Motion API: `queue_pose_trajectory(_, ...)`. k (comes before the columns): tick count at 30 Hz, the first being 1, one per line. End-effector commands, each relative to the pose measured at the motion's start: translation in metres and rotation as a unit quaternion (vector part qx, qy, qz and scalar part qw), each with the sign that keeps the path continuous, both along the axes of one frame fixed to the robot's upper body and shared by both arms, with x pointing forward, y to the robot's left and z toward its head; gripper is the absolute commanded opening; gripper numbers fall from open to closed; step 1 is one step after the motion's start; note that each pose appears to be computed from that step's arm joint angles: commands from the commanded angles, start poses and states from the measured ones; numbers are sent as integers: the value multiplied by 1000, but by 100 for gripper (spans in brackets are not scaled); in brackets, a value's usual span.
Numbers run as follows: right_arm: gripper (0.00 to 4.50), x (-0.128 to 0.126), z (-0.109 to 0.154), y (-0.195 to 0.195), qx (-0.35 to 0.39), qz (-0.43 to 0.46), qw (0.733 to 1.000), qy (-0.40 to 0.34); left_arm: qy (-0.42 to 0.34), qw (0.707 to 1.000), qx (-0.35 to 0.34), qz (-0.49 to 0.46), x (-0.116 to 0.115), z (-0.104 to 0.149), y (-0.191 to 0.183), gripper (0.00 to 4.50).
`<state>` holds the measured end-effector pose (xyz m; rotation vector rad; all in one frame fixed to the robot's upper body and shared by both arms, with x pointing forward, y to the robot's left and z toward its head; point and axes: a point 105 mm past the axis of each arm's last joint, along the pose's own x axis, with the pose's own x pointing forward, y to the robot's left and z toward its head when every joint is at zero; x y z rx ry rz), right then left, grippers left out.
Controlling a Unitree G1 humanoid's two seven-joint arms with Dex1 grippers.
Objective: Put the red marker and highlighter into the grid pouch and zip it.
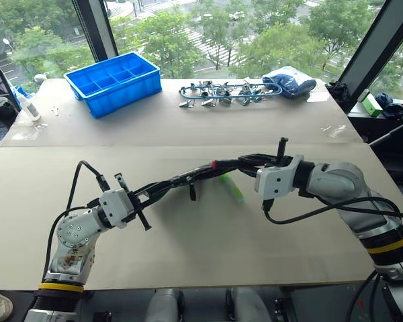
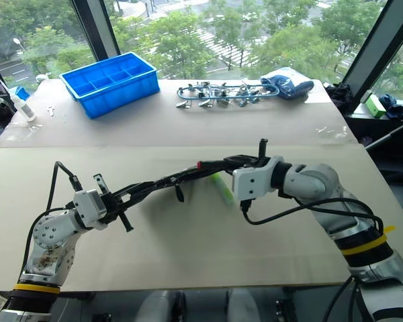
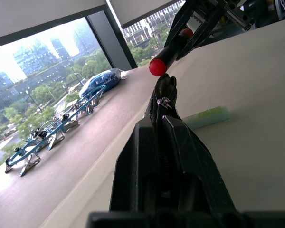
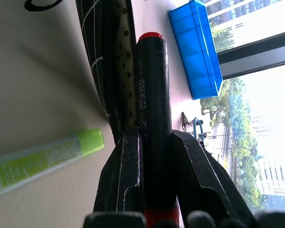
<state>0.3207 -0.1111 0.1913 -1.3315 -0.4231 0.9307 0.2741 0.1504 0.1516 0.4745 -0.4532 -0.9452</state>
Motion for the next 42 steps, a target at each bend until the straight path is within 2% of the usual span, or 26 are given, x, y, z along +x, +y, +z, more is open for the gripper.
queue_pose_trajectory(1,49,-3,12,-1,2,9,1000,-30,-21,1000,-2,-6,-2,10,-2,0)
queue_pose_trajectory(8,49,0,5,-6,-8,3,999,-35,-22,1000,-2,-6,-3,10,-2,0)
queue_pose_trajectory(16,49,4,-17,-2,-34,5,999,-34,-21,1000,-3,-8,-4,10,-4,0)
queue_pose_trajectory(28,49,7,-17,41,-35,60,997,-45,-22,1000,0,-15,-1,10,-7,0)
queue_pose_trajectory(42,49,11,-24,93,32,135,990,2,-22,999,0,-24,0,10,-12,0)
